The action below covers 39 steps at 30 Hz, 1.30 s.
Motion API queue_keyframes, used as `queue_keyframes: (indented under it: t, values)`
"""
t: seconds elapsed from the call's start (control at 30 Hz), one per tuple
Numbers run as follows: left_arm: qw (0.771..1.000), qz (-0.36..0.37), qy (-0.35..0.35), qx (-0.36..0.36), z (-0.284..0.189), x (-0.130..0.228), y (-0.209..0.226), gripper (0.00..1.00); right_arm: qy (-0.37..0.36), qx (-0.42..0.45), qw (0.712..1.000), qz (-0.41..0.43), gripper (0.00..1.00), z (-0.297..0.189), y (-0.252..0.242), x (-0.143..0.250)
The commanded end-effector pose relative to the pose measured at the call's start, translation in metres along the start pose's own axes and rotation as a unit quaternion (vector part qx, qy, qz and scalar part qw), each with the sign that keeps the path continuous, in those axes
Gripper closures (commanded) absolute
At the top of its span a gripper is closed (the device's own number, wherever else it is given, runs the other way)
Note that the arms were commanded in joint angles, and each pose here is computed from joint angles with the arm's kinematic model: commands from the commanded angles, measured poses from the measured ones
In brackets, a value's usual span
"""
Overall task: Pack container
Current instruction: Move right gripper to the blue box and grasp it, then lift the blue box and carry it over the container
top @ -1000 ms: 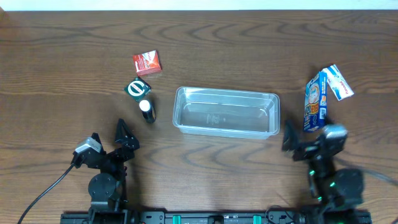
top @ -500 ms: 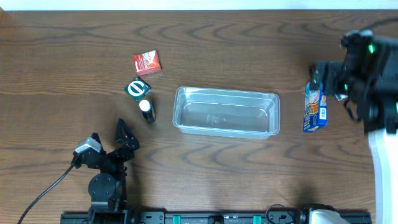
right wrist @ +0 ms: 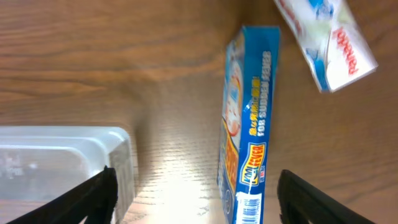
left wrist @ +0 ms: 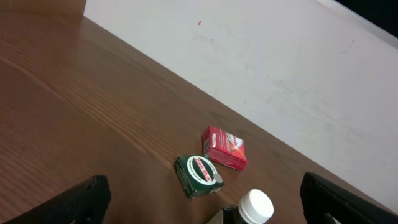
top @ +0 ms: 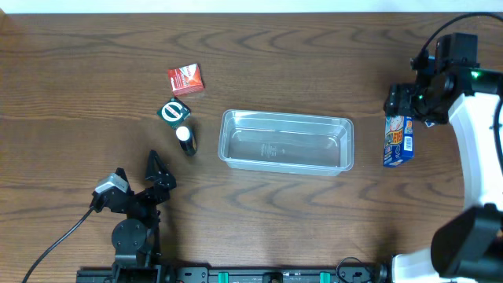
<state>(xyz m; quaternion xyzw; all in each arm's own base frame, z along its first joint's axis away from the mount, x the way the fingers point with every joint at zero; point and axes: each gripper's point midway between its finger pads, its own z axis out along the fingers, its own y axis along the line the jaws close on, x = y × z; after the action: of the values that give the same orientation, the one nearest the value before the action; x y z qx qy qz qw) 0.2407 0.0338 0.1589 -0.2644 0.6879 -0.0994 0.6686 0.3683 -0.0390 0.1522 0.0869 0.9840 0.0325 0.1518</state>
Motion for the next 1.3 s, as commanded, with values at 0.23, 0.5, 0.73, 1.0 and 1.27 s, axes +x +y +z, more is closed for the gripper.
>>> queue_keyframes:
  t: [0.23,0.5,0.73,1.0,1.27]
  values:
    - [1.0,0.011,0.018,-0.016,0.001,0.014,0.01,0.02,0.061,0.016,0.996,0.067,0.24,0.031,-0.024,0.012]
    - [1.0,0.011,0.018,-0.016,0.001,0.014,0.01,0.02,0.077,0.024,0.995,0.054,0.29,0.048,-0.03,0.013]
    - [1.0,0.011,0.018,-0.016,0.001,0.014,0.01,0.02,0.076,0.033,0.995,0.05,0.47,0.054,-0.034,0.012]
    - [1.0,0.011,0.018,-0.016,0.001,0.014,0.01,0.02,0.072,0.04,0.995,0.049,0.48,0.06,-0.037,0.013]
    - [1.0,0.011,0.018,-0.016,0.001,0.014,0.01,0.02,0.073,0.04,0.995,0.05,0.53,0.075,-0.038,0.022]
